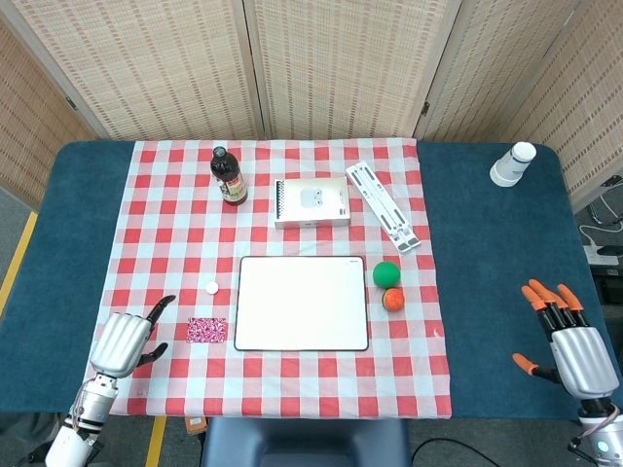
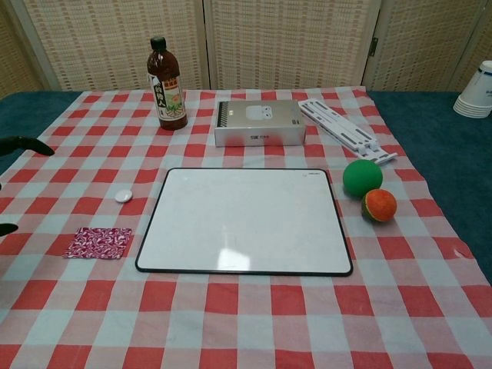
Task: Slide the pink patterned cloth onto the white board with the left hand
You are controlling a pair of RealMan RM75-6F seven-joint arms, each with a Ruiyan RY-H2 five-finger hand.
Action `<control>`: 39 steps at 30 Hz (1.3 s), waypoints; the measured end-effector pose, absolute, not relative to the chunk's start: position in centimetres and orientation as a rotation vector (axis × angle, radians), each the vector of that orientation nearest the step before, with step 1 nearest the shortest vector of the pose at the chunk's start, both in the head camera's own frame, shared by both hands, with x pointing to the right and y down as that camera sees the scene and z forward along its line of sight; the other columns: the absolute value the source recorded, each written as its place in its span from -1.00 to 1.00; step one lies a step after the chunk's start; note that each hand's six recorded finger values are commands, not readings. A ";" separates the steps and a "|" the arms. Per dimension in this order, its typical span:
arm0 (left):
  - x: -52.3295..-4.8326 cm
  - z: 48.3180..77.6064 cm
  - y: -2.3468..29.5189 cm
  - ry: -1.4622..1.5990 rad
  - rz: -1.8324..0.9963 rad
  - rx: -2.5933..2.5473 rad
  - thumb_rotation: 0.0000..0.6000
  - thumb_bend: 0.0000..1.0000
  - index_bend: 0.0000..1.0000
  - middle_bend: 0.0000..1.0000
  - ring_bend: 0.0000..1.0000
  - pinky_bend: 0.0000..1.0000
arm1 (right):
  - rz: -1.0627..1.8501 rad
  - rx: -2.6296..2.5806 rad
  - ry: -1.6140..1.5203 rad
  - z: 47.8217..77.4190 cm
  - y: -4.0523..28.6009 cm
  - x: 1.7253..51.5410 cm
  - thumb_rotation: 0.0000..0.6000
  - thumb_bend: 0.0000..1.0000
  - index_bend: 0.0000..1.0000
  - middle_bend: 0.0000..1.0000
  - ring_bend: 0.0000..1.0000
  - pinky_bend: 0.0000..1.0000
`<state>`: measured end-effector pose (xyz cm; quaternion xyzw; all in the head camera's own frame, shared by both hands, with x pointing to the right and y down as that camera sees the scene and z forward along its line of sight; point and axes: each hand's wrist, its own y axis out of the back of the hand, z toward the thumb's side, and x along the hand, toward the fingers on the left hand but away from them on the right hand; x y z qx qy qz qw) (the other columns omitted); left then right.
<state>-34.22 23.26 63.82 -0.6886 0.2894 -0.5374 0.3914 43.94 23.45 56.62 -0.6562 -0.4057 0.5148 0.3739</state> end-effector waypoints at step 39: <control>-32.7 69.5 21.8 0.745 -1.791 -1.805 1.00 -0.59 -0.41 0.99 0.98 0.94 | 1.338 -1.711 -1.049 57.0 22.6 44.4 1.00 -1.00 -1.00 -1.00 -1.00 -1.00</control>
